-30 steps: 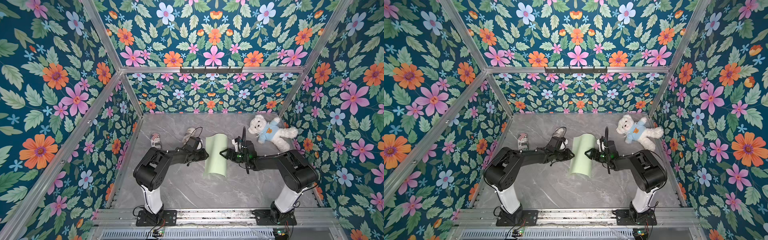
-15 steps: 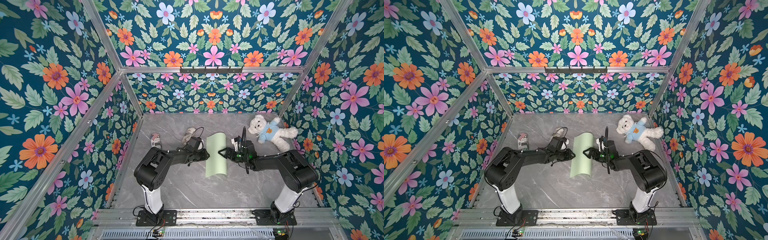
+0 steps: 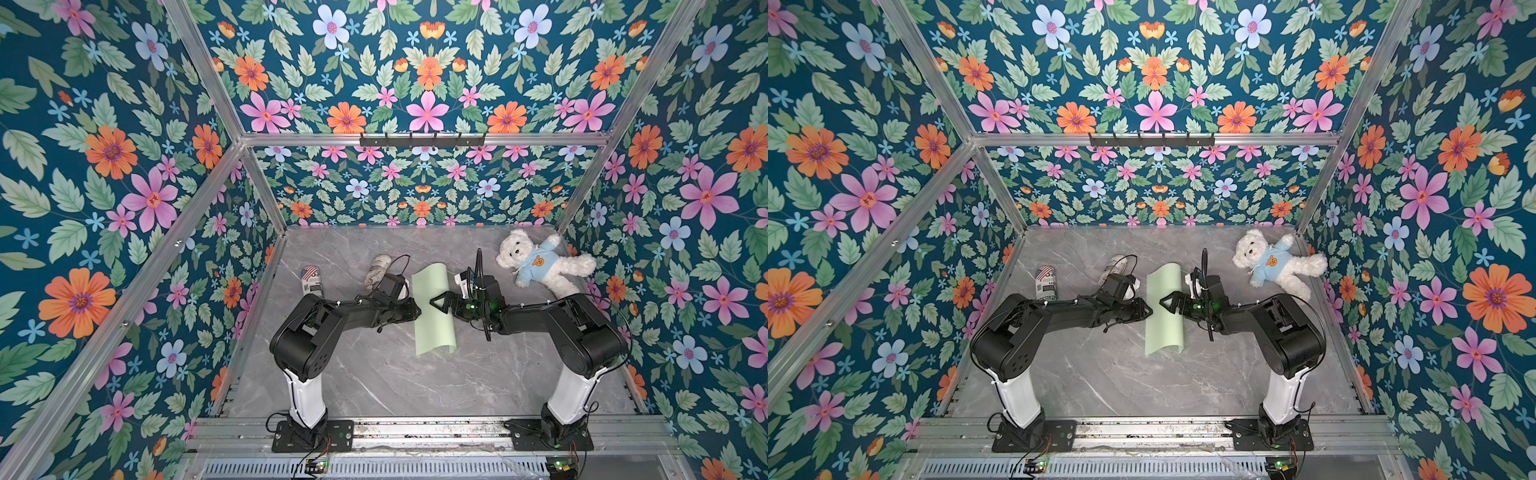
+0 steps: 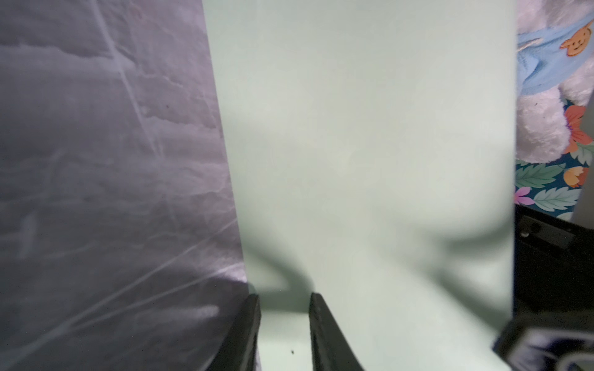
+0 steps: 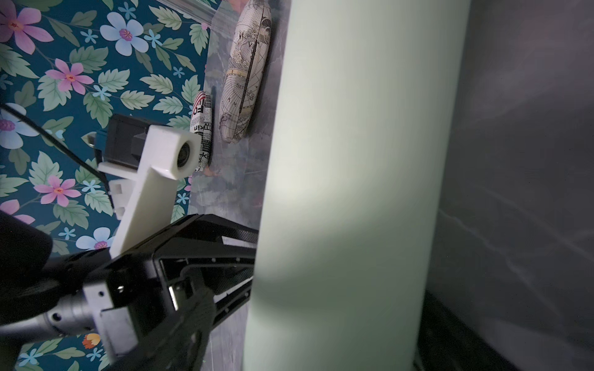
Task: Fold the rectangular paper in half along the long edge
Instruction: Pick up the paper from the center of the board.
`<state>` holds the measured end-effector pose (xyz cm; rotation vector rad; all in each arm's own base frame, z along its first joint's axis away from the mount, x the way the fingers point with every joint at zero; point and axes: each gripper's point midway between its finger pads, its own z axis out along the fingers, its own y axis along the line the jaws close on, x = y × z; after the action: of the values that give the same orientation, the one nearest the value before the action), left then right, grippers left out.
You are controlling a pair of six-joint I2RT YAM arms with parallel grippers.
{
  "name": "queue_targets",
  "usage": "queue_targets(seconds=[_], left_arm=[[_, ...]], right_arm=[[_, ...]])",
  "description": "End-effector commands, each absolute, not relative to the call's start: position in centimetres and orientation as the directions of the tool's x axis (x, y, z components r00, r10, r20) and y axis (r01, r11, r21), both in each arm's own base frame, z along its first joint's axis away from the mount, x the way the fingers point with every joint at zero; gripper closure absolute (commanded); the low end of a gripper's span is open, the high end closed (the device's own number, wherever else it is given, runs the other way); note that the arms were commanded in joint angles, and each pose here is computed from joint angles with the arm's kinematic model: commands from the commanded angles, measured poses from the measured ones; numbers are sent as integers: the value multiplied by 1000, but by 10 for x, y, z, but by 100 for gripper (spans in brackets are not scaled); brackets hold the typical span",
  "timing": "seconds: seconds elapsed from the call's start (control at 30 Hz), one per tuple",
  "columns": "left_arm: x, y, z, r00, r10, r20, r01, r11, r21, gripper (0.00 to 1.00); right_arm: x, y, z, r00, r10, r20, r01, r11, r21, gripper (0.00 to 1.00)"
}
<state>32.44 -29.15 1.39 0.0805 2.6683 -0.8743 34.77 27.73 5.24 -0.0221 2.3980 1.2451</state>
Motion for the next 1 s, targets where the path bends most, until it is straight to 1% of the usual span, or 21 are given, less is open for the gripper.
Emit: queue_targets(seconds=[0.0, 0.3, 0.5, 0.67, 0.97], left_arm=[[280, -252, -32, -991, -36, -130, 21, 912, -410, 68], [282, -257, -31, -990, -32, -137, 28, 909, -416, 68], [282, -257, -32, -990, -30, -138, 30, 910, -413, 68], [282, -258, -33, -990, -28, -139, 33, 911, -412, 68], [283, -258, -32, -989, -27, -147, 35, 913, -407, 68]], right_arm=[[340, 267, 24, -934, 185, -306, -107, 672, 733, 5], [338, 271, 0, -949, 127, -289, -85, 777, 623, 8], [335, 266, -3, -951, 116, -288, -82, 801, 593, 20], [330, 266, 4, -949, 104, -297, -102, 791, 603, 26], [322, 279, 26, -949, 91, -302, -150, 713, 685, 38]])
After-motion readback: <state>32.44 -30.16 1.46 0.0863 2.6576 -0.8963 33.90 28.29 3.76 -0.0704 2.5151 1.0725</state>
